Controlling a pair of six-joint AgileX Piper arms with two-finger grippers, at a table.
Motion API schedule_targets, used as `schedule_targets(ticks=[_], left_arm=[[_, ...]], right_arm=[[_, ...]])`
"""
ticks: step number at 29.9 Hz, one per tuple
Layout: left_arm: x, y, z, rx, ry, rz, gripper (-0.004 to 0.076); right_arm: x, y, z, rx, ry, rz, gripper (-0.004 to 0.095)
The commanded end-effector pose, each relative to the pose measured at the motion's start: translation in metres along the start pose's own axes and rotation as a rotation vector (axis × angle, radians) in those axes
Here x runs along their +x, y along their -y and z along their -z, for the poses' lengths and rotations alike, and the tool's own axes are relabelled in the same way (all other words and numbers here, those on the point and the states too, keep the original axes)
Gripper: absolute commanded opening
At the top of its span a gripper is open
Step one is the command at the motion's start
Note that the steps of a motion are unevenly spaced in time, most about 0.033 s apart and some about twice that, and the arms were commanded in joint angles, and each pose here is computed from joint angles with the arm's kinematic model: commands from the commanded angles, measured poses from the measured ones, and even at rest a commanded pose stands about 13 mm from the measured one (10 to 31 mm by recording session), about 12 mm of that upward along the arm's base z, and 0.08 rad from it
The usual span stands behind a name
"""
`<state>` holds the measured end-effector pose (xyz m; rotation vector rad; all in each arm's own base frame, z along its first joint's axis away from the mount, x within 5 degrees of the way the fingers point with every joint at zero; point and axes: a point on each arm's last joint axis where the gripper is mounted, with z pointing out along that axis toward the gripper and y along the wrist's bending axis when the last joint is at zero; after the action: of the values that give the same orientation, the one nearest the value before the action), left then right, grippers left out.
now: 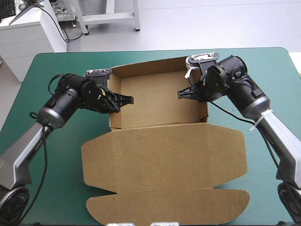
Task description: Fold the box
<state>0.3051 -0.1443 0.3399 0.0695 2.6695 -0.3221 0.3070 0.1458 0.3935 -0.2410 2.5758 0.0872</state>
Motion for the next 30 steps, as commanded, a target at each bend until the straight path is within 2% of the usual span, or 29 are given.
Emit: schedule_targets(ticks=[1, 4, 8, 17, 22, 24, 26, 27, 30], left_arm=[[-0.014, 0.010, 0.009, 0.040, 0.045, -0.010, -0.0008], [-0.017, 0.012, -0.005, 0.031, -0.018, -0.001, -0.0008], [-0.022, 0.015, -0.021, 0.027, -0.056, -0.012, -0.0008], [-0.026, 0.016, -0.056, -0.020, -0.202, -0.016, -0.0008], [-0.030, 0.017, -0.062, -0.019, -0.217, -0.032, 0.0003], [-0.031, 0.018, -0.063, -0.016, -0.217, -0.034, 0.0042], [-0.030, 0.018, -0.063, -0.016, -0.219, -0.037, 0.0114], [-0.030, 0.018, -0.063, -0.016, -0.221, -0.050, 0.0153], [-0.029, 0.017, -0.063, -0.018, -0.236, -0.073, 0.0339]], right_arm=[[-0.007, 0.008, 0.005, 0.004, 0.033, -0.016, 0.0000], [-0.010, 0.019, -0.014, -0.005, -0.027, -0.051, 0.0000], [-0.013, 0.030, -0.038, -0.063, -0.097, -0.081, 0.0000], [-0.014, 0.034, -0.075, -0.032, -0.174, -0.077, 0.0000], [-0.013, 0.033, -0.086, -0.029, -0.197, -0.074, 0.0010], [-0.012, 0.032, -0.090, -0.036, -0.210, -0.064, 0.0055], [-0.012, 0.032, -0.093, -0.043, -0.220, -0.057, 0.0149], [-0.012, 0.031, -0.093, -0.046, -0.220, -0.058, 0.0217], [-0.012, 0.031, -0.093, -0.048, -0.214, -0.059, 0.0468]])
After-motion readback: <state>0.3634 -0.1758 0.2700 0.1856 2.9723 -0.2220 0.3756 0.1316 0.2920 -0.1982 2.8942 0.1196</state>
